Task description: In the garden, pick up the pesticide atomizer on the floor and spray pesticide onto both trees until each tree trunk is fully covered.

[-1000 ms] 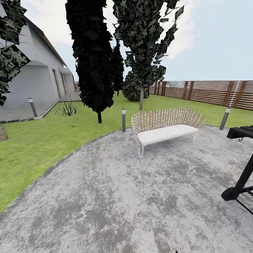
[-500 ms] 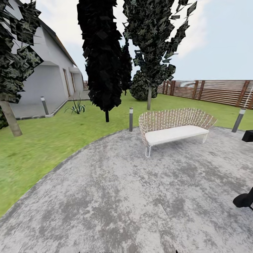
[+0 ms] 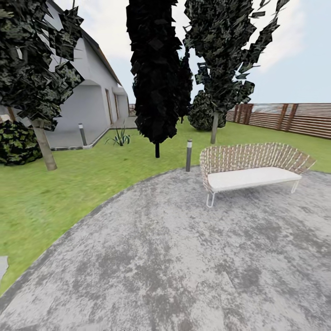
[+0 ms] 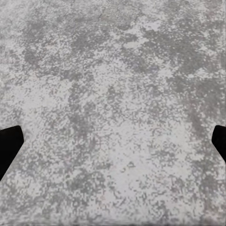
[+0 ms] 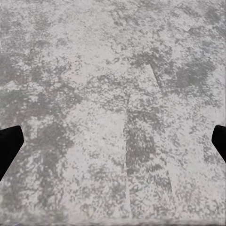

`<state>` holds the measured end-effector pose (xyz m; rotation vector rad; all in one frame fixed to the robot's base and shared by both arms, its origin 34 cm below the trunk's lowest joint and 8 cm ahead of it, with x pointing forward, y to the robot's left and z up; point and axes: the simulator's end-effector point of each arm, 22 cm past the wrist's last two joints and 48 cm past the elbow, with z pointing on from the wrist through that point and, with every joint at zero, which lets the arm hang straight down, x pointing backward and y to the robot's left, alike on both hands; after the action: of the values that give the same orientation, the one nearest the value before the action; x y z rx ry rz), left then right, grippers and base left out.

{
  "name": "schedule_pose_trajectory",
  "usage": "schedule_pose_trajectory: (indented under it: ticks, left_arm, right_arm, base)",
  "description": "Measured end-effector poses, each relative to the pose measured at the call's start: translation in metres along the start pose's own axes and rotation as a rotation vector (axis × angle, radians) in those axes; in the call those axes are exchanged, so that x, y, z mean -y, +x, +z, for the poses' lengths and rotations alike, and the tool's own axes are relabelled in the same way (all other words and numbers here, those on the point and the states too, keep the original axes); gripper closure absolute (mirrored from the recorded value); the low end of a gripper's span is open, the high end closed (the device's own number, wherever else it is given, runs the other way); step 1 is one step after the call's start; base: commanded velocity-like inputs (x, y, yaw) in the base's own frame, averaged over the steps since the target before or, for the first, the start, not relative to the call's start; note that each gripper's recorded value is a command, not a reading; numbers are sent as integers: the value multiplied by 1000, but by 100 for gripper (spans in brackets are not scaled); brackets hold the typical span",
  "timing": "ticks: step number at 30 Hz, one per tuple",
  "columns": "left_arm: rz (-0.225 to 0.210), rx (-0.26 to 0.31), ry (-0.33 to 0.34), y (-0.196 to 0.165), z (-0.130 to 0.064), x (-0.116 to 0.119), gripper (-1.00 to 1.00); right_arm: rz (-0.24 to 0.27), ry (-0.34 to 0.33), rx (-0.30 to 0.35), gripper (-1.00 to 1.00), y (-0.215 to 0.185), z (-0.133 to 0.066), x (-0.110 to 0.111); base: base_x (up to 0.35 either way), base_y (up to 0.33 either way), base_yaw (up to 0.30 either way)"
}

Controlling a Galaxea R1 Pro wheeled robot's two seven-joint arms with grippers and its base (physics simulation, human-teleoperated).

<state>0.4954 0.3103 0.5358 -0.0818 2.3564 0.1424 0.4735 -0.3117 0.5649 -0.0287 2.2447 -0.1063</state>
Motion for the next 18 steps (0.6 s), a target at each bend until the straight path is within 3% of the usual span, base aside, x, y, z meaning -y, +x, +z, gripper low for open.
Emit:
schedule_pose_trajectory:
  ticks: [18]
  left_arm:
    - [-3,-14,3,6,0,3,-100]
  right_arm:
    - [1,0,-27,-100,12,-1,0]
  base:
    - [0,0,267]
